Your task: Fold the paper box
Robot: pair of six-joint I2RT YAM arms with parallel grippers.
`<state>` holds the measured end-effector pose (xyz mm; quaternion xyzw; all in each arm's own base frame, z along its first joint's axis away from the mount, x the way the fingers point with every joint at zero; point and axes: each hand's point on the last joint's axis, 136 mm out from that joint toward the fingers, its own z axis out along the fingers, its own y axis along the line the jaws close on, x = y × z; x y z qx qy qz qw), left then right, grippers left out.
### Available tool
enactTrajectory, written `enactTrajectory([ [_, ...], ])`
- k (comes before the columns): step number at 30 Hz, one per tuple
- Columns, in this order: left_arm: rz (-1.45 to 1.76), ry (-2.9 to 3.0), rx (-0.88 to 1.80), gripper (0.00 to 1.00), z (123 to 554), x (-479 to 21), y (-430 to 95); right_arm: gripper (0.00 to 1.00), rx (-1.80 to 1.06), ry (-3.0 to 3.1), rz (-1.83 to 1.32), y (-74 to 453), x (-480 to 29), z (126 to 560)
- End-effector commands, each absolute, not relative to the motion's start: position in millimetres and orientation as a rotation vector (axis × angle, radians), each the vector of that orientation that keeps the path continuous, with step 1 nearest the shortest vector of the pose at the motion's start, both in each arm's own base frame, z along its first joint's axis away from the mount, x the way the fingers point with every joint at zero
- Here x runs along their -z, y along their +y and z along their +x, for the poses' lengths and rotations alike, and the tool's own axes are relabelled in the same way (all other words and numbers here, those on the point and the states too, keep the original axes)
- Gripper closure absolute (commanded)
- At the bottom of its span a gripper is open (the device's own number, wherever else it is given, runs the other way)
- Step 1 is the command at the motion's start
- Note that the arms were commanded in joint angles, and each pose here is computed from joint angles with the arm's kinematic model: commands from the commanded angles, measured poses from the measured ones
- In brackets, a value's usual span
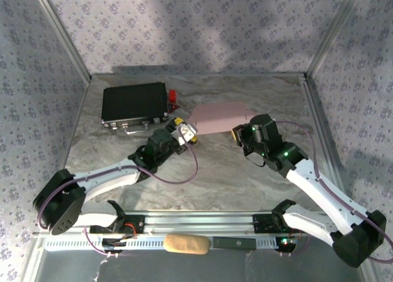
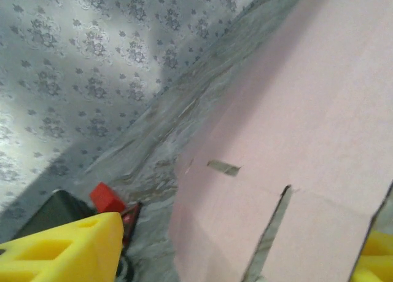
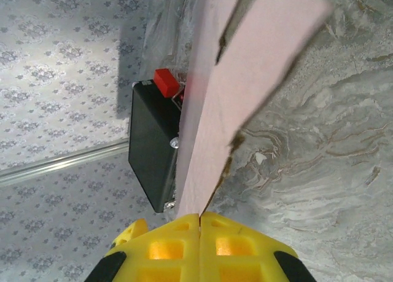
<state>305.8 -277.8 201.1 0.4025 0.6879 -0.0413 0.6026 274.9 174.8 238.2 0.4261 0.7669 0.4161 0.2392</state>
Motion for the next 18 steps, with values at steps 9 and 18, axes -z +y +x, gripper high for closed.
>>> enactTrajectory([
  [9, 0.985, 1.589, 0.243, 0.99, 293, -241, -300, 0.78, -1.162, 2.055, 1.032, 157, -297, 283],
  [18, 0.826, 1.961, 0.522, 1.0, 258, -319, -287, 0.38, -1.101, 1.938, 0.764, 127, -419, 260],
])
